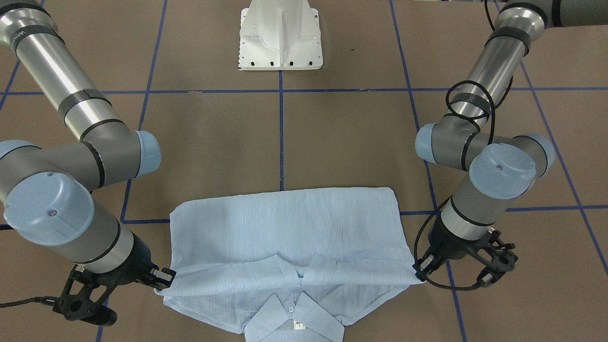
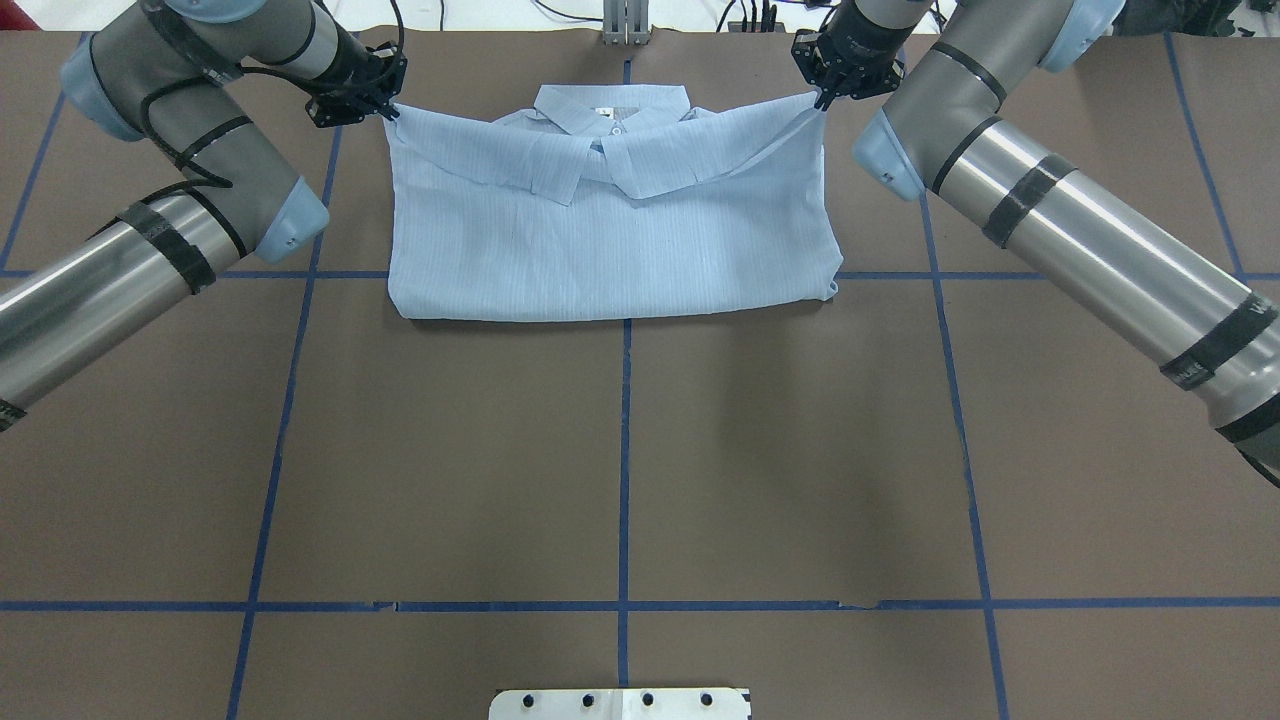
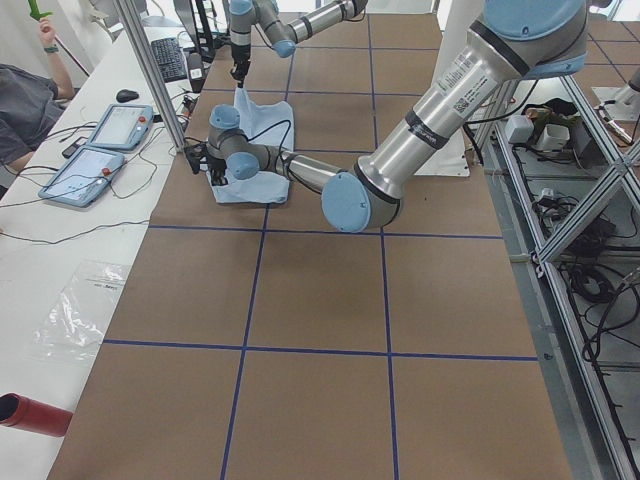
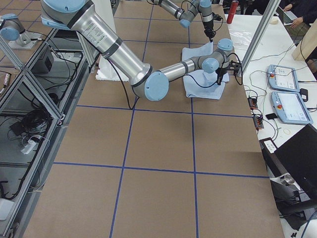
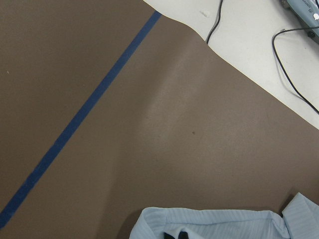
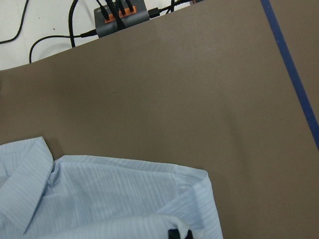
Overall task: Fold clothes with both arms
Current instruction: 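Open both grippers at the collar and lift them off the shirt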
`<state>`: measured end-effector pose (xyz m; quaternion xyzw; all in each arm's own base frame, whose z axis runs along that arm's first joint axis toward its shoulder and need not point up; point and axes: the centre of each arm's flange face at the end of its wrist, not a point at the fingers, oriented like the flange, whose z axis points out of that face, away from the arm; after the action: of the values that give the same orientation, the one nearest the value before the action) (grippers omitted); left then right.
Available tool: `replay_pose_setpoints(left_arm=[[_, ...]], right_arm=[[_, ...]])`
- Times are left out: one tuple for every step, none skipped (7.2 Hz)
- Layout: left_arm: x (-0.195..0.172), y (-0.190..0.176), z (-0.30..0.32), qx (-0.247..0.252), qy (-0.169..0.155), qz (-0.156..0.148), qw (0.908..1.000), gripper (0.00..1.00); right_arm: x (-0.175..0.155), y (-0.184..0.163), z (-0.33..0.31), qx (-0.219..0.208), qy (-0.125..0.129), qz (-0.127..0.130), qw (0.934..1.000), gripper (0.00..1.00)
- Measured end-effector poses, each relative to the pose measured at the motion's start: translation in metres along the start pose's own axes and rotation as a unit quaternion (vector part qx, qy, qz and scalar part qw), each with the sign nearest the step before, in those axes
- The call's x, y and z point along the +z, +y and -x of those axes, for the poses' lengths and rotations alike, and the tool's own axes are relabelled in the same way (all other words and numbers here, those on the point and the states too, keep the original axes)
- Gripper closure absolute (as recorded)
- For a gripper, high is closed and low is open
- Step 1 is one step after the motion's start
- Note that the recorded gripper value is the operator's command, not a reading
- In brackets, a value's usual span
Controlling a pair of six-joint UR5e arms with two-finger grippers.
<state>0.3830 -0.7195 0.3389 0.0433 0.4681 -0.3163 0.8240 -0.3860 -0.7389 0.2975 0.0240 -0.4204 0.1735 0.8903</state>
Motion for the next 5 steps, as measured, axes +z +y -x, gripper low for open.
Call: replay_pose_setpoints(left_arm=[[-0.001, 0.001, -0.001, 0.001, 0.001, 0.000, 1.0000, 0.00], [-0.001, 0.002, -0.002, 0.002, 0.002, 0.001, 1.0000, 0.00], [-0.002, 0.003, -0.003, 0.002, 0.003, 0.002, 1.0000, 0.00], [-0.002, 0.003, -0.003, 0.002, 0.003, 0.002, 1.0000, 0.00], [-0.003, 0.003, -0.003, 0.002, 0.003, 0.002, 1.0000, 0.00]], right_arm=[[0.003, 0.003, 0.002, -0.003, 0.001, -0.003, 1.0000, 0.00], [0.008, 0.008, 0.004, -0.008, 0.006, -0.011, 0.9999, 0.00], [0.012, 0.011, 0.004, -0.016, 0.011, -0.021, 0.9996, 0.00], [0.013, 0.012, 0.003, -0.024, 0.013, -0.025, 0.9993, 0.00], [0.012, 0.015, -0.004, -0.030, 0.011, -0.027, 0.9991, 0.00]])
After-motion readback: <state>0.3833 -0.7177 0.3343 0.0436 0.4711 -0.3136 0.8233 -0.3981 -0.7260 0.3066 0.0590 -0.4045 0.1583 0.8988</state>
